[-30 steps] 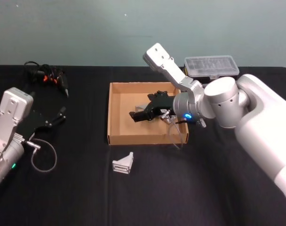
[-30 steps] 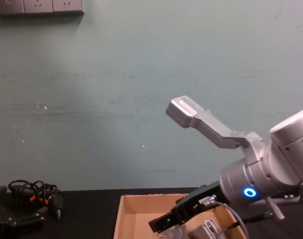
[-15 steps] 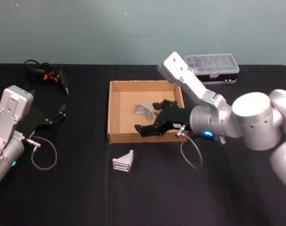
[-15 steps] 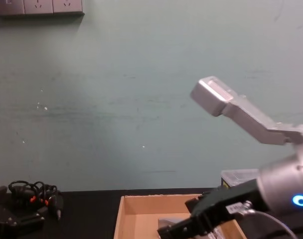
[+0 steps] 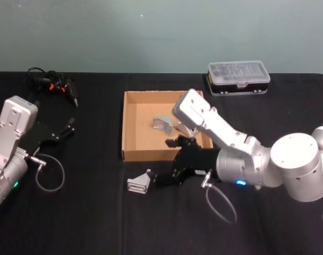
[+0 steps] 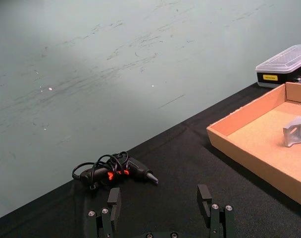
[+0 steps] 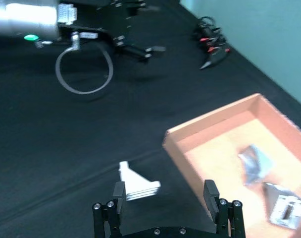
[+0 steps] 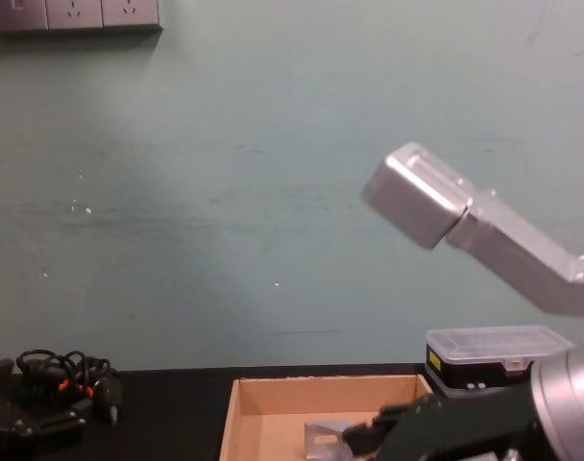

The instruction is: Use one hand to pick up the angle iron from the table and place it into the box.

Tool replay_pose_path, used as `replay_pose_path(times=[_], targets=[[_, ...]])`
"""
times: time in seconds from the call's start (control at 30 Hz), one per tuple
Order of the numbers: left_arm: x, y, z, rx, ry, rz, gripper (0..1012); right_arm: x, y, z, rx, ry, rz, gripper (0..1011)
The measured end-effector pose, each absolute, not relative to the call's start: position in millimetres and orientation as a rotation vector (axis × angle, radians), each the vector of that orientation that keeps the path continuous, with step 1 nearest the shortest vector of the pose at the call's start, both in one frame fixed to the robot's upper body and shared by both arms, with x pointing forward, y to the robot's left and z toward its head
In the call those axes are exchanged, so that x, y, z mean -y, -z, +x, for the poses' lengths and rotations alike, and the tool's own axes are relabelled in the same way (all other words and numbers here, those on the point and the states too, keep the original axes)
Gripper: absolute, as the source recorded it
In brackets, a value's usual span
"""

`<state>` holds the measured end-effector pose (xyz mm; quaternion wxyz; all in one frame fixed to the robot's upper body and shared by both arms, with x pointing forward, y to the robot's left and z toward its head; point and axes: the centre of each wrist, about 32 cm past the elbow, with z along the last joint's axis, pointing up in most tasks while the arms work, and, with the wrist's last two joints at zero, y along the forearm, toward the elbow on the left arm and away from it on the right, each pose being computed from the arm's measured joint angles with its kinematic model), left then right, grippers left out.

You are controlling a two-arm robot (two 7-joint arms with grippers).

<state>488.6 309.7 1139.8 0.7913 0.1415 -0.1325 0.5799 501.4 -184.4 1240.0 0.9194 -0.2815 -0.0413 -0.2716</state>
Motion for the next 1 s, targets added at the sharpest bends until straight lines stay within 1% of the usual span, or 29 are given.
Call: replay_pose_path(times=[0.33,0.63,1.0], targets=[[-309.7,-1139.8,488.6,0.285,-1.248,0.304,1011,174.6,-1229.7,497.1,0.089,0.487,-0.608,1000],[-309.7,-1139.8,488.6,0.285,-1.248,0.304,1011,172.0,-1223.0,503.0,0.02,0.437,-0.598,1000],[-309.7,-1139.8,488.6,0.285,-1.248,0.304,1011,170.4,-1214.9,509.6,-0.035,0.427,-0.609,1000]])
